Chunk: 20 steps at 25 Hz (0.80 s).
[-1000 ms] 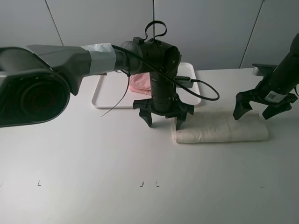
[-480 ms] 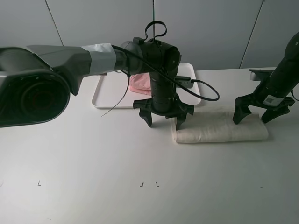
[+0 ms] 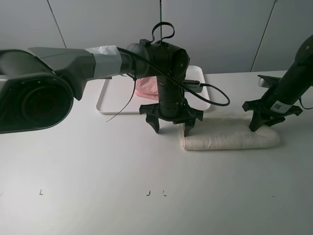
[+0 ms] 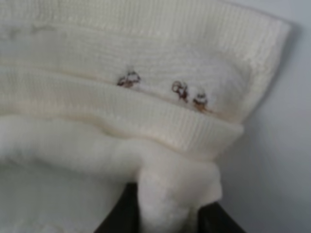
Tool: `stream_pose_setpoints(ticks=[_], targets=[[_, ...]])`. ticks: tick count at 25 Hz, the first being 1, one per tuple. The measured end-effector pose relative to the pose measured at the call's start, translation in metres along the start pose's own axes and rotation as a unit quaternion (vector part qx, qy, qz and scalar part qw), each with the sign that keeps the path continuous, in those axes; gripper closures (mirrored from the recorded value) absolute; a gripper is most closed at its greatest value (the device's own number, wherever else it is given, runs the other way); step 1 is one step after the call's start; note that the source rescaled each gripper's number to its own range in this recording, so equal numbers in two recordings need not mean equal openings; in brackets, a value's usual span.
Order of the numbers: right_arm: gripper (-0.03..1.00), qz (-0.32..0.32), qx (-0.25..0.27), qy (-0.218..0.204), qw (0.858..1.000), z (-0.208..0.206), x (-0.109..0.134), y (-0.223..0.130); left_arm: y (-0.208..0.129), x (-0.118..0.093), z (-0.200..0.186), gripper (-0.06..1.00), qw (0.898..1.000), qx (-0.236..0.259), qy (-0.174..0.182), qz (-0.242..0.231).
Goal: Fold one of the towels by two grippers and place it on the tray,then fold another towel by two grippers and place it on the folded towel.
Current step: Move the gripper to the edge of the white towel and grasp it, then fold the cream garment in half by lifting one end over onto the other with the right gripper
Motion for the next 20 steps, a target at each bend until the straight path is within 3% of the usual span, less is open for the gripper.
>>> stream_pose_setpoints(ticks=[2,13,20], targets=[[0.90,0.003,0.003,0.004,1.000,0.001,0.001,-0.001,0.000,0.000,0.000,-0.04,1.000,0.000,0.000,0.000],[0.90,-0.006,-0.011,0.013,1.000,-0.014,0.007,0.000,0.000,0.000,0.000,-0.04,1.000,-0.001,0.000,0.009],[0.90,0.026,-0.031,0.078,0.996,-0.050,0.039,-0.003,0.001,0.001,0.000,-0.04,1.000,-0.001,0.000,0.013]])
Point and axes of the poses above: a point on each arm's last joint axis where the gripper is mounted, z pointing out along that axis toward the gripper, x along the wrist's bending axis when the last joint is at zero, y = z × x, the point moved 10 cm from there along z, pointing out along that axis toward the gripper, and after that the axes turned 11 degrees about z, right-handed, at the moved point
